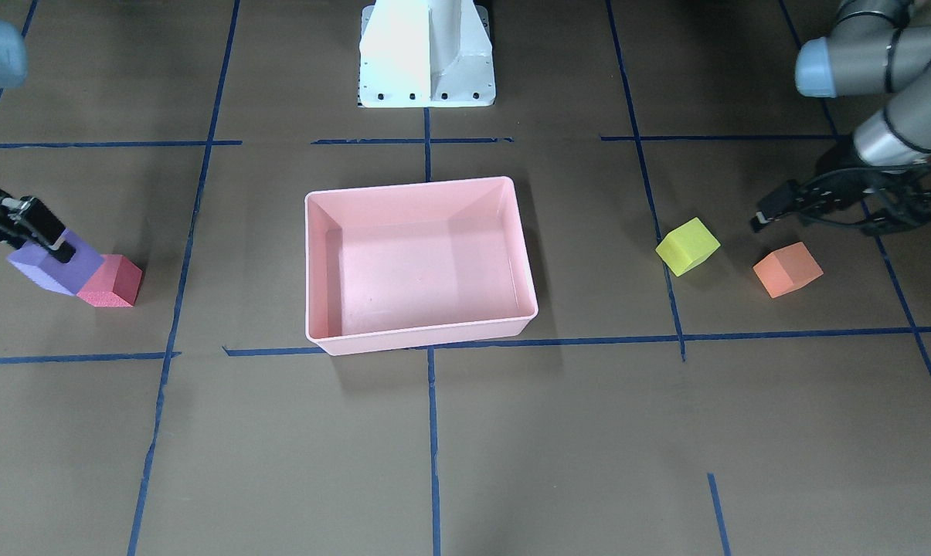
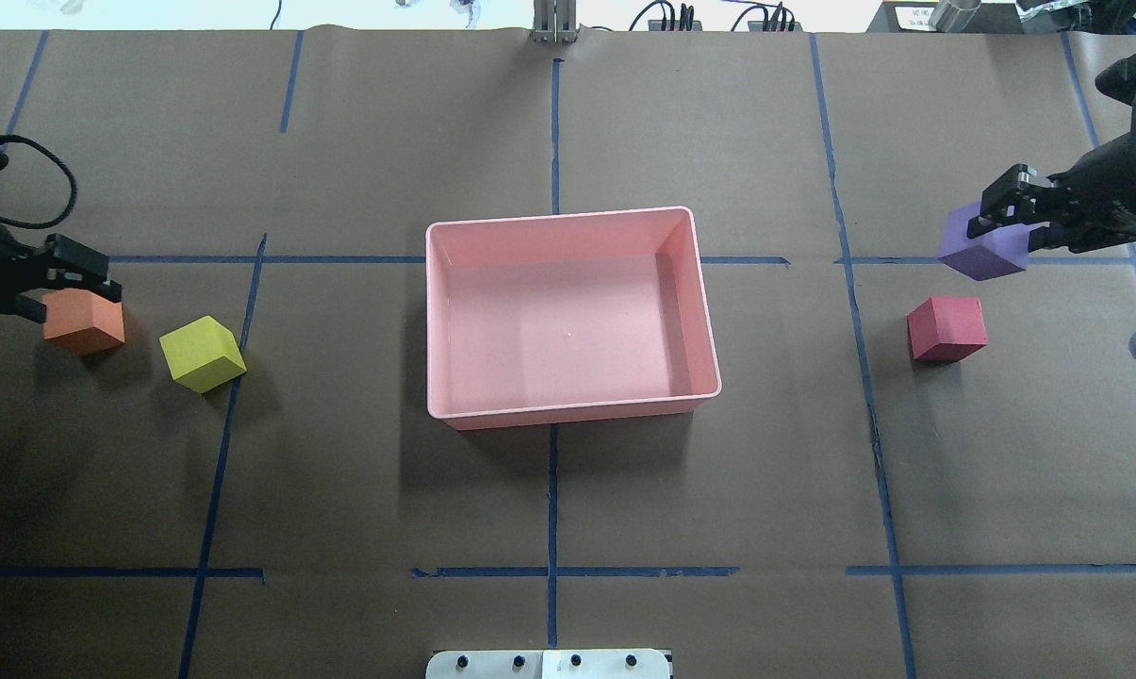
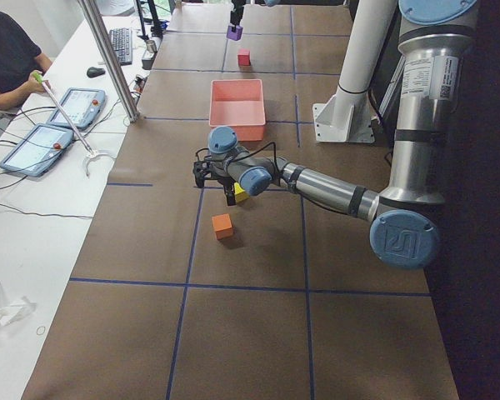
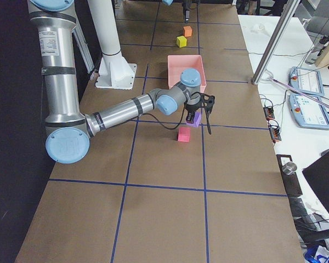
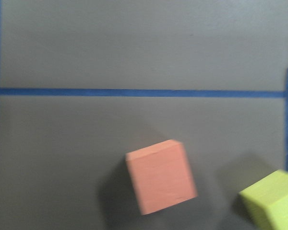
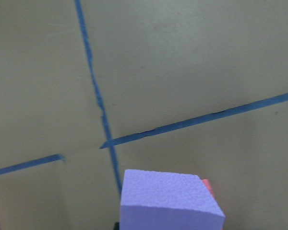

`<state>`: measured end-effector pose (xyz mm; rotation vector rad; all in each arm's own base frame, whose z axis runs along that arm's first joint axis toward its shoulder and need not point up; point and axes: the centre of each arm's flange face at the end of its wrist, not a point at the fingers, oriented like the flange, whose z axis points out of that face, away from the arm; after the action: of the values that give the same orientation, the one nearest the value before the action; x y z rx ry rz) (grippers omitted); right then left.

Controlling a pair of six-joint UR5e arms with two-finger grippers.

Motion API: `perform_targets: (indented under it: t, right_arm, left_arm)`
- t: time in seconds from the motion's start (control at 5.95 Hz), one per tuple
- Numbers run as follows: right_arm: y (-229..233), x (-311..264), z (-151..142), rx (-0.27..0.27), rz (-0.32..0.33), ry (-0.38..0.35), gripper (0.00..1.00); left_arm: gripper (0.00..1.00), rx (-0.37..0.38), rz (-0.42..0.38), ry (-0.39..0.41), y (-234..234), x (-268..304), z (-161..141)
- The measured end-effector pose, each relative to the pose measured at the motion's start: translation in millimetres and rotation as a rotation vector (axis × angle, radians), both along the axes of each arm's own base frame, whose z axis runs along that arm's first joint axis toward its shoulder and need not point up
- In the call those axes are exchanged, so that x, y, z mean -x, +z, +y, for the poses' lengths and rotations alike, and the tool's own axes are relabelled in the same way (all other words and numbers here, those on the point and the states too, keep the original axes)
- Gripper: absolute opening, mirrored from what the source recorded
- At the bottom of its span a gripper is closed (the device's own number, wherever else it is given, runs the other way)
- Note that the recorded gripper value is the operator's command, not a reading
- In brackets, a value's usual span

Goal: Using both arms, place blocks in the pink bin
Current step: 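Drop the purple cube into the pink bin while the left gripper grasps the yellow cube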

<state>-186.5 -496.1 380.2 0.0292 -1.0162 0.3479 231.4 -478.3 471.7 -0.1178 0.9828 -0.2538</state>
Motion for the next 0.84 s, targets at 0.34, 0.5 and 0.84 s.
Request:
perform_targets:
  t: [0.34,0.5,0.84]
  right_arm:
    - [-88,73,5,0.046,-0.104,0.005,0.05]
    - [-131,115,11,0.073,-0.118,0.015,0.05]
    - [-180,209,34,0.085,-0.081,0.056,0.08]
  left_arm:
    - [1.0,0.078,-0.006,-0.021,-19,-61,11]
    - [1.0,0.088,-0.009,-0.026,-23,-73,13]
    - [1.0,0.102,-0.022,-0.029,-17,-80,12]
